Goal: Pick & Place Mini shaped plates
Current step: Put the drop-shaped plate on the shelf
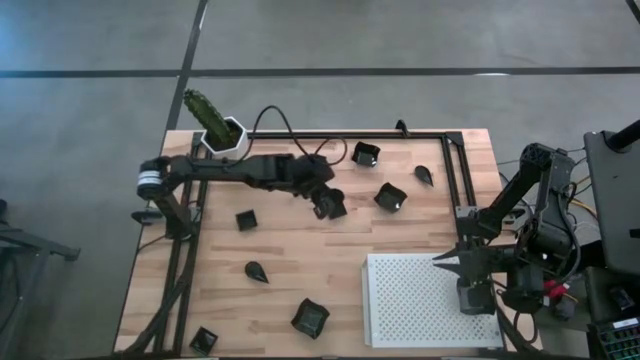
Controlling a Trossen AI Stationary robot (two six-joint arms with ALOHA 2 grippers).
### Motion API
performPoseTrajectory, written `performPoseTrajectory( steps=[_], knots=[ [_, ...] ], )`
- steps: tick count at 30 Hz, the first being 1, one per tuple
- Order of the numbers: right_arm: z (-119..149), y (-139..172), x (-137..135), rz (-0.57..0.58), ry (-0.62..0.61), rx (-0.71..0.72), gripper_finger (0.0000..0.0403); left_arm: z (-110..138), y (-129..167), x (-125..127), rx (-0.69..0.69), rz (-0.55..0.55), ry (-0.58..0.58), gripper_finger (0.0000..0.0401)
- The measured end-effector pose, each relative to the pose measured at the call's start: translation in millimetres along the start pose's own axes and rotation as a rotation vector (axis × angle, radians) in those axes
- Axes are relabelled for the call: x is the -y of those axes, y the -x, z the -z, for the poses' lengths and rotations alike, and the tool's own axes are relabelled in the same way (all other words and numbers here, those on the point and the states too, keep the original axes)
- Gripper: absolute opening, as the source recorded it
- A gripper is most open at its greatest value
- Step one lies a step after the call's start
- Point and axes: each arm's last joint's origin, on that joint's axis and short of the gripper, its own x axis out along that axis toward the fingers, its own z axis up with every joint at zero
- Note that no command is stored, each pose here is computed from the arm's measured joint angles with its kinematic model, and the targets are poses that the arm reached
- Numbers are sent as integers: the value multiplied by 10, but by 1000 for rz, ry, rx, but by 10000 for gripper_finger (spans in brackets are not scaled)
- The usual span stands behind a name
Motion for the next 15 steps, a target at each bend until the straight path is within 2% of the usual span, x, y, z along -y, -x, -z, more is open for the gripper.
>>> performPoseTrajectory(
  steps=[3, 6, 15],
  knots=[
    [-2, 0, 1, 5, 0, 5, 52, -105, 82, 120, 23, 25, -62, 0],
    [-18, 1, 18, 62, -14, 63, 52, -163, 137, 243, 49, 44, -113, 0],
    [-88, -106, 127, 234, -35, 146, 52, -222, 292, 578, 190, -22, -294, 0]
  ],
)
